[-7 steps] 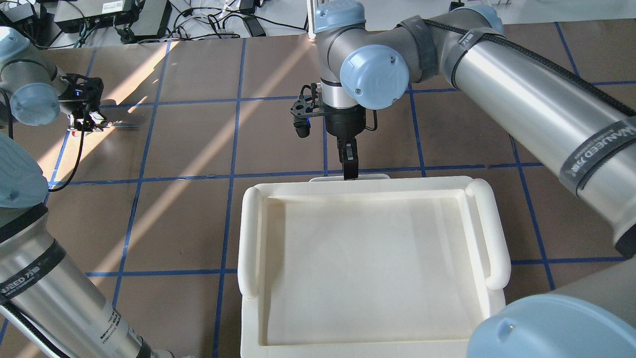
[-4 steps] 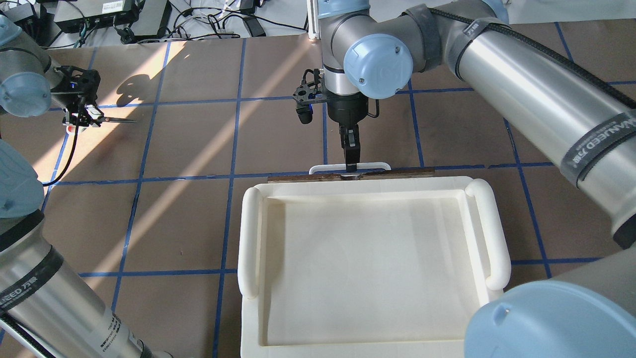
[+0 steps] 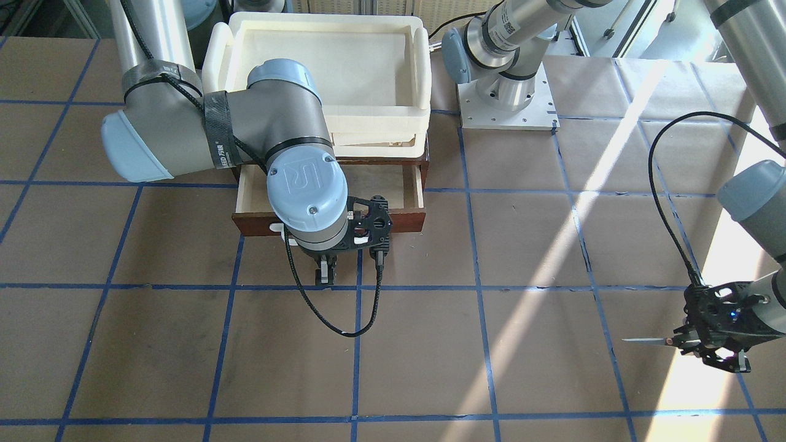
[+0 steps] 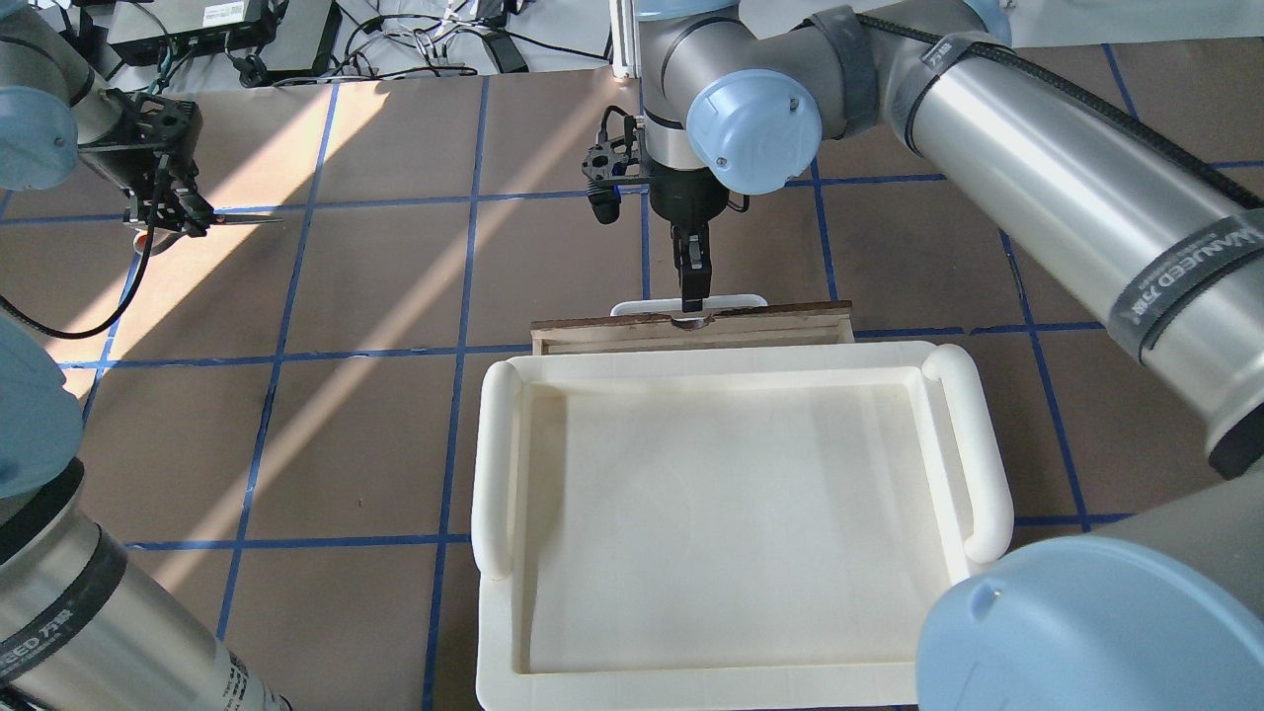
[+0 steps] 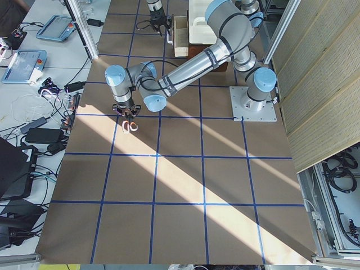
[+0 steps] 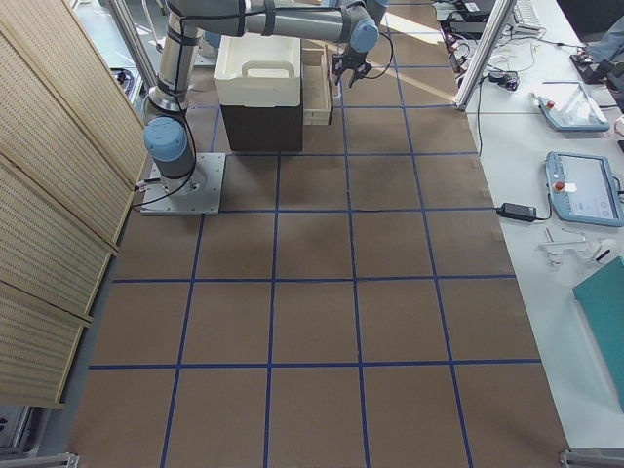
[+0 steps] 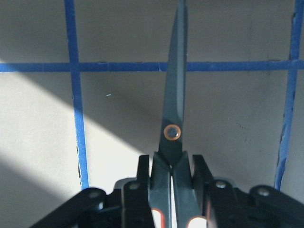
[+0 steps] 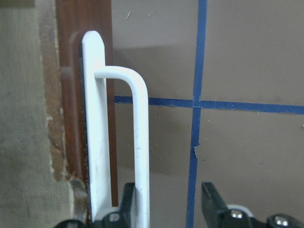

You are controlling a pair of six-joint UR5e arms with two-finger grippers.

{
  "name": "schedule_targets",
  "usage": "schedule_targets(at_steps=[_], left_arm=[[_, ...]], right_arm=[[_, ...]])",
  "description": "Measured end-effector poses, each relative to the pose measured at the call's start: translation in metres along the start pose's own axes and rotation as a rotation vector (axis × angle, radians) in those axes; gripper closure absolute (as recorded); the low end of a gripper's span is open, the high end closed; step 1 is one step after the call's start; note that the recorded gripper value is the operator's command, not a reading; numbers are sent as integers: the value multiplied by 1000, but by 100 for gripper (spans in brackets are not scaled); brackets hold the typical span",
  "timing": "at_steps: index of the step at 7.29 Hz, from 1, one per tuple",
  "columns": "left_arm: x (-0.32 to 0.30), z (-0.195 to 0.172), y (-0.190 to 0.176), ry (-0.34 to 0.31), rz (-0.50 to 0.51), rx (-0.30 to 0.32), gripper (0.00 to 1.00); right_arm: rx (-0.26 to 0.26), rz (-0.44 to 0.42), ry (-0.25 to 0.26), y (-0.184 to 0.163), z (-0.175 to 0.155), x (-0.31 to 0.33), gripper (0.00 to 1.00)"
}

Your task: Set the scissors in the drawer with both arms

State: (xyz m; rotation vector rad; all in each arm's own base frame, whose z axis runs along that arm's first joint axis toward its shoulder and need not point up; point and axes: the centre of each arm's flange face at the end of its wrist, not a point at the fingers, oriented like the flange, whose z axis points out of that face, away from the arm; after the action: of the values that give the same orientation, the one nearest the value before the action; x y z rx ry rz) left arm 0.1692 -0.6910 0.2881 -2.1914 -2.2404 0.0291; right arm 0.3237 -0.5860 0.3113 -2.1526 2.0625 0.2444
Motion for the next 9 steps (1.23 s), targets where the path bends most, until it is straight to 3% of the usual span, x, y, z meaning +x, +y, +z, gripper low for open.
schedule_targets(at_steps=[5,8,9], left_arm=[[18,-50,-86,47,-69,-26,100],[20,-56,-118,56,-83,-54,100],[20,-55,-121,57,-85,-55,100]], right_arm=[[21,-2,87,2,-7,13,45],[29,8,134,4,-10,20,43],[26,11,143,4,-9,22,33]])
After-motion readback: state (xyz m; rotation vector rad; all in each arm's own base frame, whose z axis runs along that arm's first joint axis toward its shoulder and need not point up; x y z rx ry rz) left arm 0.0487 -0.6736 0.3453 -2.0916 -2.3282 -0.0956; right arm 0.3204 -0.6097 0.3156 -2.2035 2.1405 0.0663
